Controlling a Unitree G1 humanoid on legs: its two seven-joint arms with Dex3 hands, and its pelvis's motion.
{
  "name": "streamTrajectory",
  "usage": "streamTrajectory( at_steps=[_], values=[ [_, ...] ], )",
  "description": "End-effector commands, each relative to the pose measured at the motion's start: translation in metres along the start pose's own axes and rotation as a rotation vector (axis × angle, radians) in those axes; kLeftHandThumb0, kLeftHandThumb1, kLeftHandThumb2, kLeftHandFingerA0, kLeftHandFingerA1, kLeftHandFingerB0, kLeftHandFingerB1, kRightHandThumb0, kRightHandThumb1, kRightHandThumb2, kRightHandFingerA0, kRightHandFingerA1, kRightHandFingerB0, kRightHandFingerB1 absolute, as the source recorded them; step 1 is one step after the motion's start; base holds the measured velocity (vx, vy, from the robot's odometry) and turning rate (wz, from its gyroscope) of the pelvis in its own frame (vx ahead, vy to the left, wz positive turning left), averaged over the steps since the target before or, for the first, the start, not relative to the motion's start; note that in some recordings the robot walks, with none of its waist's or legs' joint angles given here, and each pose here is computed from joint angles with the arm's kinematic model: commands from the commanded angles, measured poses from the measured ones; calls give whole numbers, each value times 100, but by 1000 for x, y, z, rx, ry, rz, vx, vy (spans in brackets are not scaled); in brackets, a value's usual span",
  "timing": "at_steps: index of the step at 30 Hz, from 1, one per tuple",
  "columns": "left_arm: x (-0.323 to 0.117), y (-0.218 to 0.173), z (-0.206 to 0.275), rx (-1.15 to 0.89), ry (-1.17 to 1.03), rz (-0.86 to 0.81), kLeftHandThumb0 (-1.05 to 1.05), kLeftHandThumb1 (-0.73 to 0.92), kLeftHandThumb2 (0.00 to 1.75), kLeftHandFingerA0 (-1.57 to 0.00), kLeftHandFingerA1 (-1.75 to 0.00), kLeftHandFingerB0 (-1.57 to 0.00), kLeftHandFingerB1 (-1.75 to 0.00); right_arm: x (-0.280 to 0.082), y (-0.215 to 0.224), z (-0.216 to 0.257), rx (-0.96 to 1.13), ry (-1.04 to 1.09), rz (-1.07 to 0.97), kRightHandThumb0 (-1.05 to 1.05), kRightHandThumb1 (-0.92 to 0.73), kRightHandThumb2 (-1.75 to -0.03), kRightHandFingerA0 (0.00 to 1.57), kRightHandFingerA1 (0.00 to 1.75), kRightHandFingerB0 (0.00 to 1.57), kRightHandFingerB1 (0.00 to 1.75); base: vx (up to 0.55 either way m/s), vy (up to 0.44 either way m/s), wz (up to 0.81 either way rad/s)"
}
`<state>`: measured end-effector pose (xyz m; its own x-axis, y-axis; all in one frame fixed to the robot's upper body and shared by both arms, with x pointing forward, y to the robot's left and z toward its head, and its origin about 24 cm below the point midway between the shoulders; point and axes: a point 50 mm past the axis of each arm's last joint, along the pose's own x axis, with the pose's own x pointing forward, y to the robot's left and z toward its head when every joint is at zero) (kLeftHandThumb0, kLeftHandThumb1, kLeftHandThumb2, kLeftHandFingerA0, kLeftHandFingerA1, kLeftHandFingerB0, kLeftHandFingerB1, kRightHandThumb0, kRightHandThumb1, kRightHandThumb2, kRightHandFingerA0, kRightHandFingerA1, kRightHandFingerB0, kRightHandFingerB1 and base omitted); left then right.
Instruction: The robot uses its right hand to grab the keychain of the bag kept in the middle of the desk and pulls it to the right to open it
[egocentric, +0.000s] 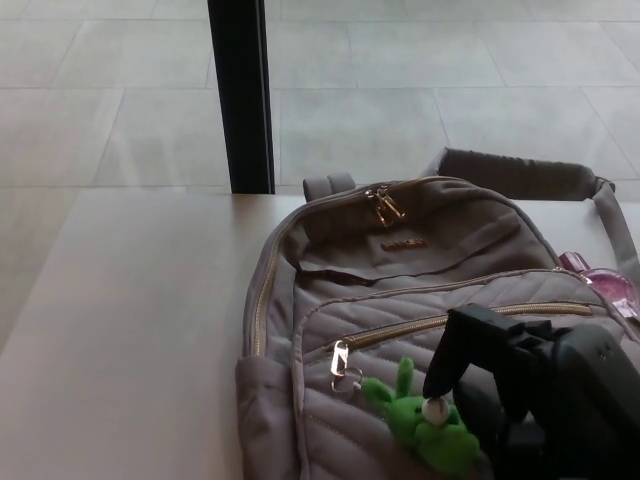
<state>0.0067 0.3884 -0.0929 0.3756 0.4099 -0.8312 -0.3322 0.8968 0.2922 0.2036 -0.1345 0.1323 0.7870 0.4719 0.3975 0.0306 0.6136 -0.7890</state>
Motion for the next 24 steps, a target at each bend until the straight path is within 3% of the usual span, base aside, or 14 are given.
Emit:
streamTrajectory(
  at_steps=[1, 8, 10, 11, 12, 13, 14, 15, 17, 18, 19, 21, 22, 24],
  values=[
    [-1, 9, 5, 6, -14, 34, -88, 92, 80, -51, -52, -45, -45, -3, 2, -3, 13, 26, 23, -28, -48, -135, 103, 175, 75, 175, 0, 0, 0],
    [-1, 8, 6, 7, -21, 29, -87, 92, 80, -50, -51, -45, -46, -9, 6, -2, 21, 19, 126, -27, -50, -134, 100, 175, 71, 174, 0, 0, 0],
    [-1, 8, 6, 3, -19, 29, -86, 92, 81, -51, -53, -44, -46, -11, 4, -2, -33, 22, 218, -29, -55, -128, 101, 175, 71, 157, 0, 0, 0],
    [-1, 9, 6, -1, -19, 28, -86, 92, 80, -50, -53, -45, -46, -11, 3, -2, -42, 23, 247, -33, -65, -98, 102, 175, 75, 94, 0, 0, 0],
    [-2, 9, 6, -8, -19, 28, -86, 92, 80, -50, -53, -45, -46, -12, 2, -2, -57, 25, 290, -33, -65, -98, 102, 175, 75, 94, 0, 0, 0],
    [-2, 9, 6, -4, -20, 30, -87, 92, 83, -53, -52, -47, -43, -13, 1, -3, -87, 31, 335, -44, -59, -111, 126, 134, 69, 78, 0, 0, 0],
    [-2, 9, 5, -8, -24, 28, -88, 92, 82, -53, -53, -47, -44, -13, 0, -4, -110, 35, 361, -51, -69, -79, 105, 159, 67, 57, 0, 0, 0],
    [-2, 9, 5, -10, -23, 29, -87, 92, 79, -52, -54, -48, -46, -14, -1, -5, -126, 42, 384, -65, -79, -63, 112, 134, 52, 42, 0, 0, 0],
    [-2, 9, 5, -10, -21, 33, -86, 92, 82, -54, -53, -48, -44, -16, -3, -7, -180, 60, 438, -70, -81, -64, 114, 123, 44, 39, 0, 0, 0],
    [-2, 9, 5, 5, -20, 32, -87, 92, 80, -51, -52, -47, -46, -17, -4, -7, -218, 76, 465, -88, -69, -86, 115, 104, 26, 42, 0, 0, 0],
    [-2, 9, 5, 5, -20, 33, -85, 92, 80, -53, -54, -47, -46, -17, -6, -7, -257, 88, 489, -88, -88, -67, 115, 95, 24, 34, 0, 0, 0],
    [-1, 9, 5, -7, -17, 33, -86, 92, 82, -56, -53, -47, -43, -18, -7, -6, -284, 90, 503, -92, -90, -67, 116, 90, 20, 33, 0, 0, 0],
    [-1, 9, 5, -3, -14, 37, -91, 92, 86, -56, -56, -44, -45, -19, -8, -6, -314, 92, 538, -105, -80, -117, 105, 95, 6, 34, 0, 0, 0],
    [-1, 8, 6, -14, -14, 39, -90, 92, 85, -54, -55, -44, -46, -19, -10, -5, -347, 91, 569, -96, -72, -112, 106, 100, 9, 32, 0, 0, 0]
  ],
)
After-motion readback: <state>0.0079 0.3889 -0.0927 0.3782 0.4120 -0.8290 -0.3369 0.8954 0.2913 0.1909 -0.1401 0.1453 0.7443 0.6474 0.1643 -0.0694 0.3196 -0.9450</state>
